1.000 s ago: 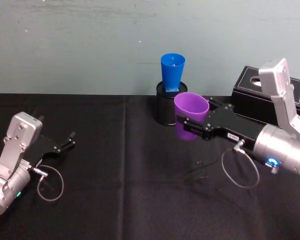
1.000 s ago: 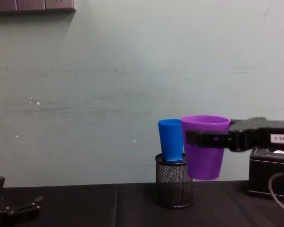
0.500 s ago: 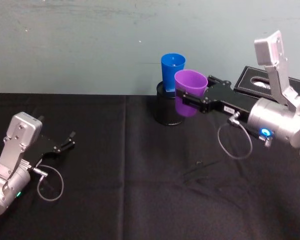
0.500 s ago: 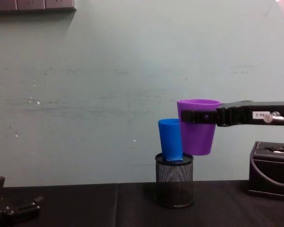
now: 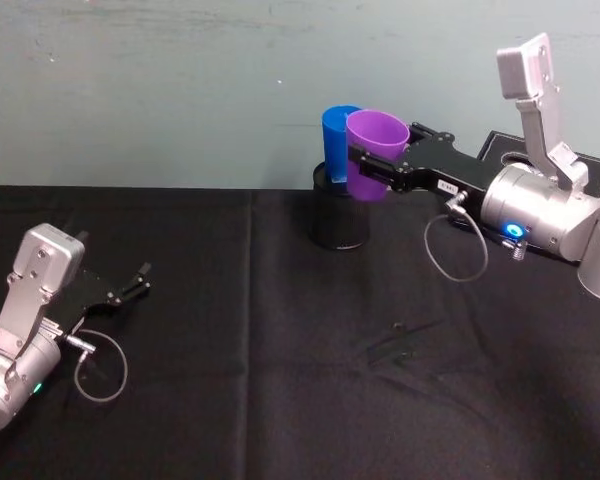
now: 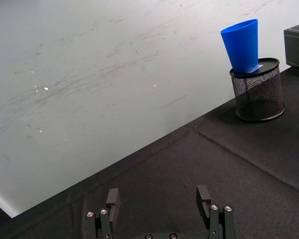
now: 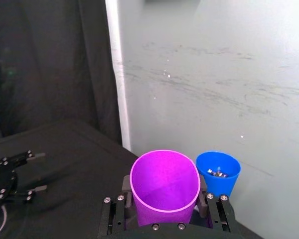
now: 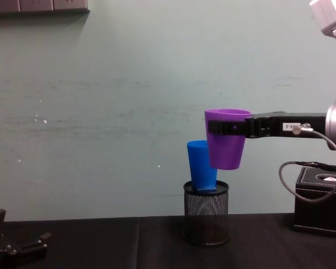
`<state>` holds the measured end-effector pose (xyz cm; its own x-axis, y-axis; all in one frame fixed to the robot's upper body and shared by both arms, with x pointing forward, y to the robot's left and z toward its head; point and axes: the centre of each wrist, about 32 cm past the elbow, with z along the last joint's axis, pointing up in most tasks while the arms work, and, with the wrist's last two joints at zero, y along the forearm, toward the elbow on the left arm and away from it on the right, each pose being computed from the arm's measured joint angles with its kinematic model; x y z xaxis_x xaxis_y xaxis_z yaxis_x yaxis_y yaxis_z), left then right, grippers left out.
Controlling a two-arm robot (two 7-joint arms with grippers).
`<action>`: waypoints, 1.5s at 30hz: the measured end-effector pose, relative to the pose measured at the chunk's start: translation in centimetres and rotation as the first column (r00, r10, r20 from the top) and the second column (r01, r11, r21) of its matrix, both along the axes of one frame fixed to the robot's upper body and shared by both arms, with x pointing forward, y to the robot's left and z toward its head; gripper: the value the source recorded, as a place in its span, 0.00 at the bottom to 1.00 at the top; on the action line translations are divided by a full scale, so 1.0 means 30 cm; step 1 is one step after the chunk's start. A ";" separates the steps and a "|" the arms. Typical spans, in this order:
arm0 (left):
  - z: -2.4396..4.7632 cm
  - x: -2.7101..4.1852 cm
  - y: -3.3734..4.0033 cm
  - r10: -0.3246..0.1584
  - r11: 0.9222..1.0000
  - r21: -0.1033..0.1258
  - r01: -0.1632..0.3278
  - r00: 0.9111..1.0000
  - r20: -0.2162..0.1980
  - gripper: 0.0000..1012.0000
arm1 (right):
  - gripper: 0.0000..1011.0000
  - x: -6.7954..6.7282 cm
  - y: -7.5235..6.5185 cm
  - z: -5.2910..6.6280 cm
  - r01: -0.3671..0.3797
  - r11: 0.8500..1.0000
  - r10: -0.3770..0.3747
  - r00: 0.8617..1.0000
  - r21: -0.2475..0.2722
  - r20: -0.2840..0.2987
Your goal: Pick up one cup with a gripper and tap it against the other cup.
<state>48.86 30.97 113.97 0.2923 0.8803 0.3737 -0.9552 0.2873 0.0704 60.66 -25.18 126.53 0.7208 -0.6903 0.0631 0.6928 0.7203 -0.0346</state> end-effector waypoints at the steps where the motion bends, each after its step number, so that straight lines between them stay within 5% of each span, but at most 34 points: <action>1: 0.000 0.000 0.000 0.000 1.000 0.000 0.000 1.000 0.000 1.00 | 0.72 0.004 0.001 0.000 0.001 1.000 -0.001 1.000 0.001 0.002; 26: 0.000 0.000 0.000 0.000 1.000 0.000 0.000 1.000 0.000 1.00 | 0.72 0.132 0.033 0.006 0.014 1.000 -0.014 1.000 -0.020 0.005; 45: 0.000 0.000 0.000 0.000 1.000 0.000 0.000 1.000 0.000 1.00 | 0.72 0.187 0.059 -0.002 0.017 1.000 -0.017 1.000 -0.020 0.006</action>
